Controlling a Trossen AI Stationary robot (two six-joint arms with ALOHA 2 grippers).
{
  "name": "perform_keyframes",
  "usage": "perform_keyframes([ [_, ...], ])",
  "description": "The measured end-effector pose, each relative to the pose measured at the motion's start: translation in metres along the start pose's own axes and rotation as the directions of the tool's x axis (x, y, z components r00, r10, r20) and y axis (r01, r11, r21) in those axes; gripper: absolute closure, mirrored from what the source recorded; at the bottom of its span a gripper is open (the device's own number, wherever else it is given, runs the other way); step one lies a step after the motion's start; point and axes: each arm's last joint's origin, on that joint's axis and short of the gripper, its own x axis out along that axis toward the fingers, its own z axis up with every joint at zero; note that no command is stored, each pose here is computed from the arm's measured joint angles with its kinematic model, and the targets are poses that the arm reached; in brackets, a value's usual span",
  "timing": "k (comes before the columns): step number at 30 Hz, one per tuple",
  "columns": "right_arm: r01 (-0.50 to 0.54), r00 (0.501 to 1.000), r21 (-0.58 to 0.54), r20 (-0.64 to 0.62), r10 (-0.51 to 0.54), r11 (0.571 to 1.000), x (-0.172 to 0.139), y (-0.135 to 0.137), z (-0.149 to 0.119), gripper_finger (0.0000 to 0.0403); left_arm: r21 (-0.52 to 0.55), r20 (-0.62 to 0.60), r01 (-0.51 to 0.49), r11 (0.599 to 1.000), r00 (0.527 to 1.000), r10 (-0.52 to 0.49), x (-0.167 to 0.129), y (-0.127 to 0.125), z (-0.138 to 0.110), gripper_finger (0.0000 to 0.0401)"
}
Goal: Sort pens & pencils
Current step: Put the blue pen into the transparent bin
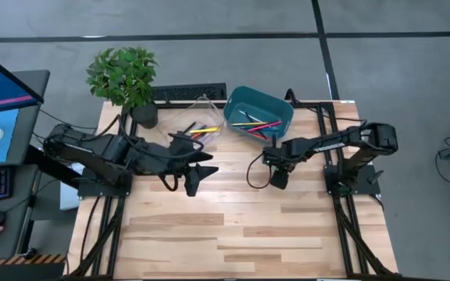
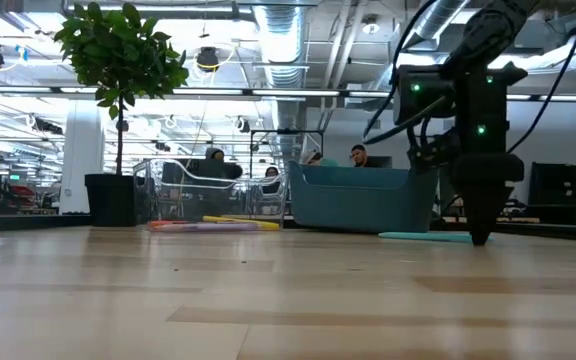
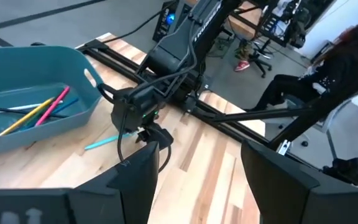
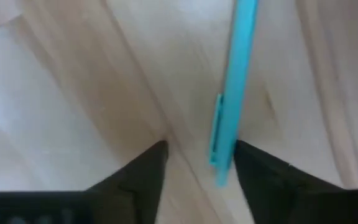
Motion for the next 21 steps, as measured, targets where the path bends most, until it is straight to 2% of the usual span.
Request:
perform_keyframes([
  [2, -0.001, 1.000, -0.013, 0.005, 0.001, 1.000, -0.001, 0.003, -0.001, 0.0221, -0.010, 0.001, 0.001, 1.000, 1.000, -0.001, 0.000, 0.000, 0.000, 0.0182],
  [6, -0.009, 1.000, 0.012, 0.024, 0.009, 1.000, -0.005, 0.009, -0.004, 0.0352, -0.035, 0.001, 0.003, 0.999, 1.000, -0.003, 0.000, -0.001, 0.000, 0.0182],
  [7, -0.022, 1.000, 0.019, 0.011, 0.021, 1.000, -0.007, 0.009, -0.007, 0.0372, -0.039, 0.000, 0.005, 0.999, 1.000, -0.005, -0.001, -0.001, -0.001, 0.0182],
  [12, -0.086, 0.996, 0.045, 0.009, 0.086, 0.995, -0.016, 0.022, -0.017, 0.0387, -0.032, 0.002, 0.032, 0.999, 1.000, -0.032, -0.006, -0.010, -0.006, 0.0182],
  [17, -0.189, 0.973, 0.038, 0.141, 0.182, 0.981, -0.043, 0.036, -0.025, 0.0400, -0.011, 0.082, 0.007, 1.000, 0.997, -0.006, -0.015, -0.025, -0.013, 0.0182],
  [21, -0.278, 0.924, 0.029, 0.282, 0.259, 0.960, -0.068, 0.043, -0.032, 0.0398, 0.010, 0.132, -0.062, 0.998, 0.989, 0.060, -0.016, -0.035, -0.024, 0.0182],
])
